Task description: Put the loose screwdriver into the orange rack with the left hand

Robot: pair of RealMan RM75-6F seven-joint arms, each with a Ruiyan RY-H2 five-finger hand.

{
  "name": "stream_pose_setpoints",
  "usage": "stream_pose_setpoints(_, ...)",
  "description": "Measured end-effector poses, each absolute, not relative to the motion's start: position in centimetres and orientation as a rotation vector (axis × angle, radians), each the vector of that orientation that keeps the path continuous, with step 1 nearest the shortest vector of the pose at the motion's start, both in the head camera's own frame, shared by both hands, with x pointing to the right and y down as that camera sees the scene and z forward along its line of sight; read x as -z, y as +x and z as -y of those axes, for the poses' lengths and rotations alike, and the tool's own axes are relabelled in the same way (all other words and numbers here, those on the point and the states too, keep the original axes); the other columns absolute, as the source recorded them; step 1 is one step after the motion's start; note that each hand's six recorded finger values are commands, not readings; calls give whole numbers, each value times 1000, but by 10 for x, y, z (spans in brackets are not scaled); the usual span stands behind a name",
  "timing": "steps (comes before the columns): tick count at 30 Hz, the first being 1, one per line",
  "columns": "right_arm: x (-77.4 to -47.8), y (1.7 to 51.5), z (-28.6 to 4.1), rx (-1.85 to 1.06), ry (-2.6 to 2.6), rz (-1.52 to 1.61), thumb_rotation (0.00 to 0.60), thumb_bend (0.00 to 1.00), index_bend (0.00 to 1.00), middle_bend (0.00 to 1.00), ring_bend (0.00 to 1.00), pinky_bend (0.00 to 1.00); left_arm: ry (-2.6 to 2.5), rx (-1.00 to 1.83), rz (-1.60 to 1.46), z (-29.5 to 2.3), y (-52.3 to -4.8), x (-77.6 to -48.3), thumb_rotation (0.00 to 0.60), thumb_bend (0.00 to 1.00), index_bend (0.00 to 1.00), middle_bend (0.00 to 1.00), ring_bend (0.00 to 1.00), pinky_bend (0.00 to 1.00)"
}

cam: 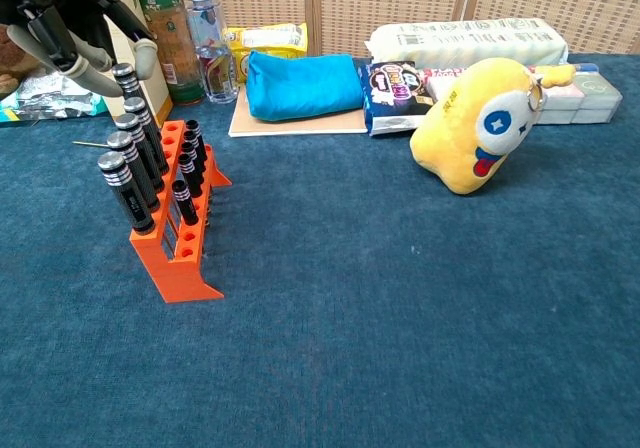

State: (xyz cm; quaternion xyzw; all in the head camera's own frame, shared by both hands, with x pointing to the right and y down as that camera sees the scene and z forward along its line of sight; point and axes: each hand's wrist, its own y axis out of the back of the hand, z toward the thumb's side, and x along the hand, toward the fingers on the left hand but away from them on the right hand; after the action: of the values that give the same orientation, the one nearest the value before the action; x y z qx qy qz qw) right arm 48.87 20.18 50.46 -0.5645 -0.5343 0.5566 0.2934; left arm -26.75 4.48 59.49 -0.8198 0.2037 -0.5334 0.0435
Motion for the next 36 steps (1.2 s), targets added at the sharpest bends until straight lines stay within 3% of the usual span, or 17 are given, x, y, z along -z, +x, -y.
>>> stream_pose_setpoints(13,-504,490,-202,-1483,-1505,1430,600,0,73,0,0,0,-2485,1641,-587,-45,-266,-594,600,444,569,1000,1000,1000)
stream_pose_setpoints(23,-503,490,-201,-1482,-1505,1437,600,0,73,0,0,0,-2460,1658,-554,-46,-266,-594,600,445,472,1000,1000,1000)
stream_pose_setpoints(36,-502,490,-201,-1481,-1507,1441,600,0,74,0,0,0,-2434,1663,-571,-45,-267,-592,600,444,470,1000,997,1000)
